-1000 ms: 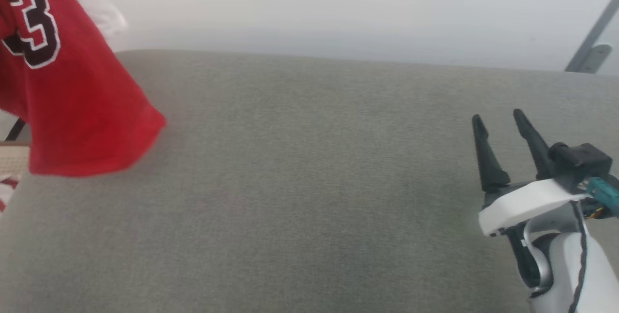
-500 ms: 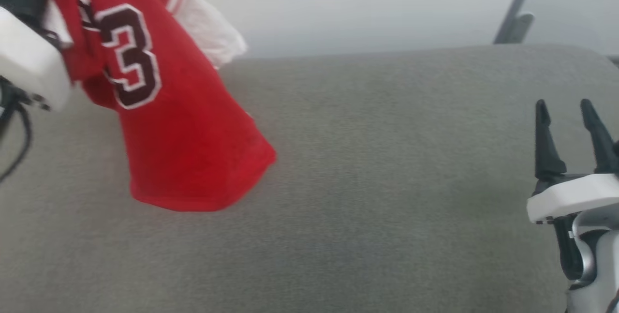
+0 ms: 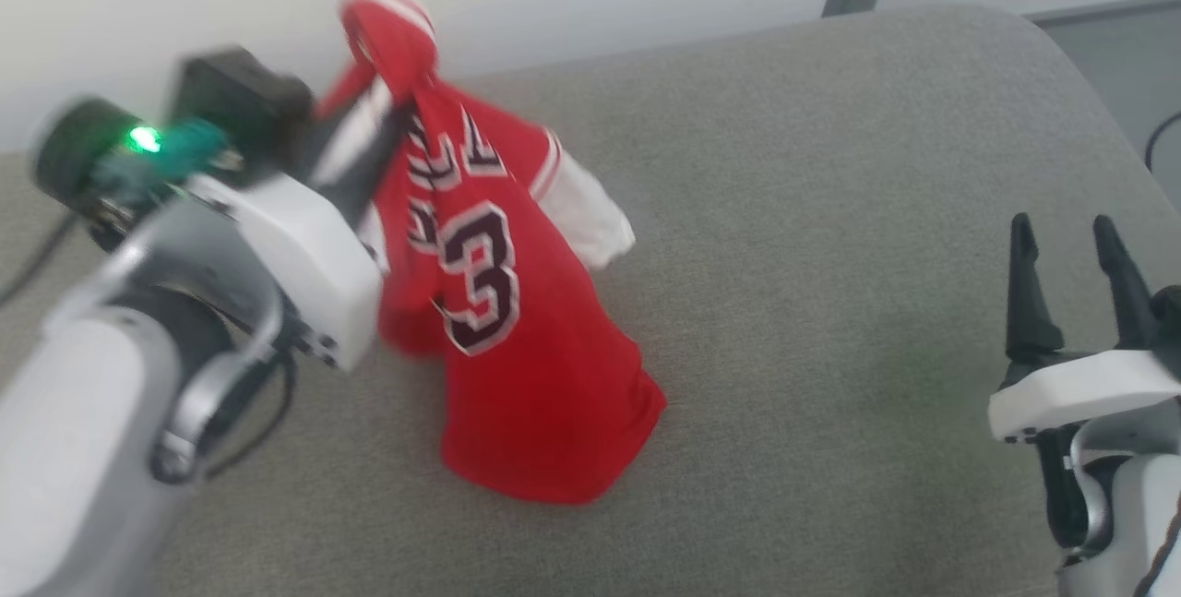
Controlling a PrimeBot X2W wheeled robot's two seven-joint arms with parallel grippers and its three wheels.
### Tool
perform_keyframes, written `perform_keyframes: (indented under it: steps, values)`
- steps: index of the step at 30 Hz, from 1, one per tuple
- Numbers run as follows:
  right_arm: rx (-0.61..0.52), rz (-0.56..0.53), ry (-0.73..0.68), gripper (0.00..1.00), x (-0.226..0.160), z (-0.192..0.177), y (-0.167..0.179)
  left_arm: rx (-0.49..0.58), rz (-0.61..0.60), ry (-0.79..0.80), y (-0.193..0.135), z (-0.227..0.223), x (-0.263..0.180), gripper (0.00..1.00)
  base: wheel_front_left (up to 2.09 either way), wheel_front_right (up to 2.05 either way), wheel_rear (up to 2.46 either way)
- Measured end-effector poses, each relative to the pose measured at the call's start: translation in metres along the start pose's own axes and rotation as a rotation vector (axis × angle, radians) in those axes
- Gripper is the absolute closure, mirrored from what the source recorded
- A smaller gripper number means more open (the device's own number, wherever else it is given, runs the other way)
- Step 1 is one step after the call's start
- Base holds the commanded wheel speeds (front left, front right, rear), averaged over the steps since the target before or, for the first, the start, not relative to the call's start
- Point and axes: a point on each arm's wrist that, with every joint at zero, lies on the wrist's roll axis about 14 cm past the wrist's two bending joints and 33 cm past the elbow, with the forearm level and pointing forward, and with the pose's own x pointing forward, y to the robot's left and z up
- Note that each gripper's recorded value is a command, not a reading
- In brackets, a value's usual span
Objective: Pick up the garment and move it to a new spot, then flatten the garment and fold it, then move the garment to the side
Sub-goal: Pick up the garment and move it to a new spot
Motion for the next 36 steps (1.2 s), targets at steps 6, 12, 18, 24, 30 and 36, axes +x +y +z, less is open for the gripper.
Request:
perform_keyframes:
  steps: [6, 12, 18, 24, 30, 36]
  values:
    - [0.007, 0.001, 0.041, 0.0, -0.004, -0.017, 0.003, -0.089, -0.066, 0.214, -0.027, -0.081, 0.008, 1.0, 0.0, 0.0, 0.0]
    - [0.017, 0.019, 0.057, 0.0, -0.003, -0.025, 0.011, -0.147, -0.077, 0.448, -0.037, -0.164, -0.003, 1.0, 0.0, 0.0, 0.0]
    - [0.021, 0.035, 0.062, 0.0, -0.002, -0.029, 0.017, -0.19, -0.063, 0.601, -0.042, -0.219, -0.017, 1.0, 0.0, 0.0, 0.0]
    - [0.024, 0.048, 0.054, 0.0, 0.002, -0.027, 0.022, -0.211, -0.059, 0.704, -0.048, -0.253, -0.028, 0.91, 0.0, 0.0, 0.0]
    - [0.024, 0.063, 0.035, 0.0, 0.006, -0.02, 0.026, -0.236, -0.056, 0.705, -0.049, -0.257, -0.025, 0.42, 0.0, 0.0, 0.0]
    - [0.024, 0.079, 0.013, 0.0, 0.006, -0.012, 0.03, -0.237, -0.017, 0.628, -0.035, -0.237, -0.025, 0.0, 0.0, 0.0, 0.0]
